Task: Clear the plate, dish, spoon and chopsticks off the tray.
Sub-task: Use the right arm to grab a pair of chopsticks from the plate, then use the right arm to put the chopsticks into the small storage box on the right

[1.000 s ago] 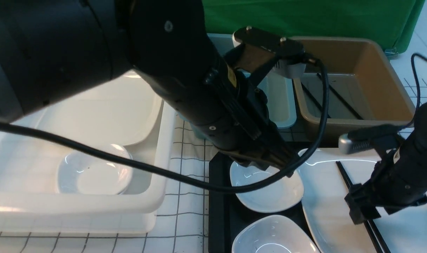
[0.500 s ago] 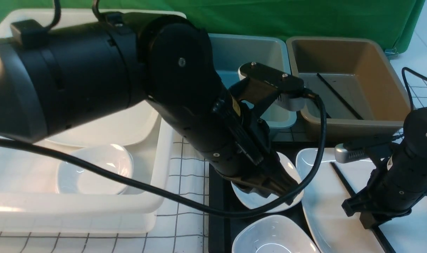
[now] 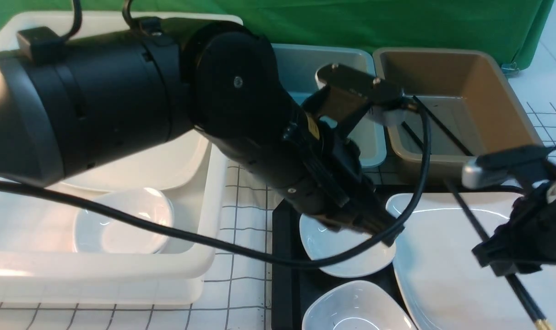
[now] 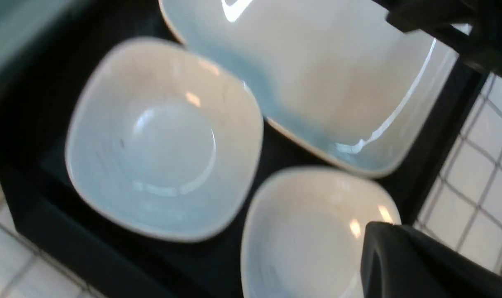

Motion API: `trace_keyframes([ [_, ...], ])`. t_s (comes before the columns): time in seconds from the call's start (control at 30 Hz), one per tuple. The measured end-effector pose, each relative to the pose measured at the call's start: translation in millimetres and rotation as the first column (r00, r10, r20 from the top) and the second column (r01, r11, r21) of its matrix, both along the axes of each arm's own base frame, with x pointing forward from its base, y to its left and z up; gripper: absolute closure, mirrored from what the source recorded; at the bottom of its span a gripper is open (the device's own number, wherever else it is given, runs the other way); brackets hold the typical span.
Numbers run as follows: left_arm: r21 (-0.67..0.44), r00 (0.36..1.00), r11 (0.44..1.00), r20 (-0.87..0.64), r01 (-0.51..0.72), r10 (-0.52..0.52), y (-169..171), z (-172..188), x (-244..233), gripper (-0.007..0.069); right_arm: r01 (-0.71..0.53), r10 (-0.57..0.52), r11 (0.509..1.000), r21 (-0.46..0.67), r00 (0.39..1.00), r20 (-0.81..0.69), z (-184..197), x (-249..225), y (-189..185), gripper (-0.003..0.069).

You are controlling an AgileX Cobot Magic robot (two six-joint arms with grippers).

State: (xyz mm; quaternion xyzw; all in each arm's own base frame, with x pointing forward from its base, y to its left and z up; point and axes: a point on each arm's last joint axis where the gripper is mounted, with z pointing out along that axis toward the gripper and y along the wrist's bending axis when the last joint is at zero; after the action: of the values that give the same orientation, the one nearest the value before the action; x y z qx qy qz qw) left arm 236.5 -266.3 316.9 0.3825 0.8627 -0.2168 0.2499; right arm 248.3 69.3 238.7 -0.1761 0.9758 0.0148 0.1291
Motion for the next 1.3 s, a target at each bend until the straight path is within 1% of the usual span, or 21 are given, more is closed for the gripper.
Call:
trace_keyframes([
  [0.1,-0.110,0.991,0.993,0.123,-0.035,0.049,-6,9,11,0.0629,-0.003,-0.001,1.000,0.031,0.992,0.127,34,1,-3,0.0538],
  [0.17,-0.184,0.973,0.982,0.214,-0.044,0.083,-9,17,18,0.0629,0.020,-0.033,0.998,0.057,0.972,0.231,56,14,-8,0.0538],
  [0.3,-0.293,0.917,0.956,0.371,-0.033,0.146,-13,32,29,0.0629,0.049,-0.091,0.993,0.105,0.893,0.441,96,53,-16,0.0538],
  [0.33,-0.318,0.901,0.948,0.400,-0.032,0.165,-13,35,31,0.0629,0.051,-0.096,0.993,0.108,0.874,0.477,102,65,-17,0.0538],
  [0.4,-0.342,0.885,0.939,0.427,-0.031,0.185,-14,39,32,0.0629,0.053,-0.100,0.993,0.107,0.862,0.498,104,79,-19,0.0538],
  [0.43,-0.360,0.872,0.932,0.448,-0.029,0.200,-14,41,34,0.0629,0.058,-0.109,0.992,0.111,0.843,0.527,107,103,-19,0.0538],
  [0.5,-0.363,0.868,0.931,0.454,-0.027,0.202,-14,42,34,0.0629,0.064,-0.114,0.992,0.111,0.834,0.540,103,128,-20,0.0538],
  [0.53,-0.356,0.869,0.934,0.455,-0.025,0.196,-14,41,34,0.0629,0.066,-0.116,0.992,0.111,0.832,0.542,99,142,-19,0.0538],
  [0.57,-0.354,0.869,0.935,0.455,-0.024,0.195,-14,41,34,0.0629,0.064,-0.116,0.992,0.112,0.827,0.550,100,145,-19,0.0538],
  [0.6,-0.338,0.875,0.941,0.448,-0.022,0.182,-14,39,33,0.0629,0.070,-0.118,0.992,0.109,0.829,0.547,90,165,-19,0.0538],
  [0.67,-0.304,0.888,0.952,0.432,-0.017,0.154,-13,36,31,0.0629,0.074,-0.118,0.992,0.104,0.836,0.536,73,187,-18,0.0538],
  [0.8,-0.212,0.929,0.977,0.361,-0.004,0.082,-11,25,25,0.0629,0.081,-0.115,0.993,0.091,0.863,0.492,36,217,-17,0.0535],
  [0.9,-0.134,0.958,0.991,0.287,0.012,0.027,-9,16,19,0.0629,0.083,-0.114,0.993,0.086,0.874,0.472,19,225,-16,0.0498],
  [0.97,-0.086,0.972,0.996,0.236,0.026,-0.005,-7,11,15,0.0629,0.085,-0.113,0.993,0.081,0.886,0.450,12,226,-16,0.0449],
  [1.03,-0.030,0.984,0.999,0.174,0.045,-0.039,-4,6,10,0.0629,0.088,-0.110,0.993,0.072,0.905,0.412,10,223,-16,0.0389],
  [1.13,0.034,0.993,0.997,0.095,0.071,-0.074,-1,-2,5,0.0629,0.092,-0.106,0.994,0.058,0.933,0.345,19,212,-18,0.0354],
  [1.17,0.052,0.995,0.995,0.063,0.080,-0.083,-1,-5,3,0.0629,0.094,-0.104,0.994,0.049,0.947,0.305,25,204,-18,0.0356],
  [1.2,0.064,0.996,0.994,0.030,0.087,-0.089,-1,-8,1,0.0629,0.092,-0.100,0.995,0.042,0.955,0.279,35,196,-19,0.0378],
  [1.23,0.068,0.996,0.994,0.025,0.089,-0.091,-1,-8,1,0.0629,0.090,-0.098,0.995,0.040,0.957,0.274,37,194,-20,0.0378],
  [1.27,0.084,0.995,0.992,-0.014,0.099,-0.098,-1,-13,-1,0.0629,0.081,-0.085,0.996,0.026,0.968,0.237,49,182,-21,0.0419],
  [1.3,0.100,0.994,0.989,-0.049,0.107,-0.102,-1,-17,-2,0.0629,0.069,-0.072,0.997,0.020,0.970,0.232,62,173,-22,0.0466],
])
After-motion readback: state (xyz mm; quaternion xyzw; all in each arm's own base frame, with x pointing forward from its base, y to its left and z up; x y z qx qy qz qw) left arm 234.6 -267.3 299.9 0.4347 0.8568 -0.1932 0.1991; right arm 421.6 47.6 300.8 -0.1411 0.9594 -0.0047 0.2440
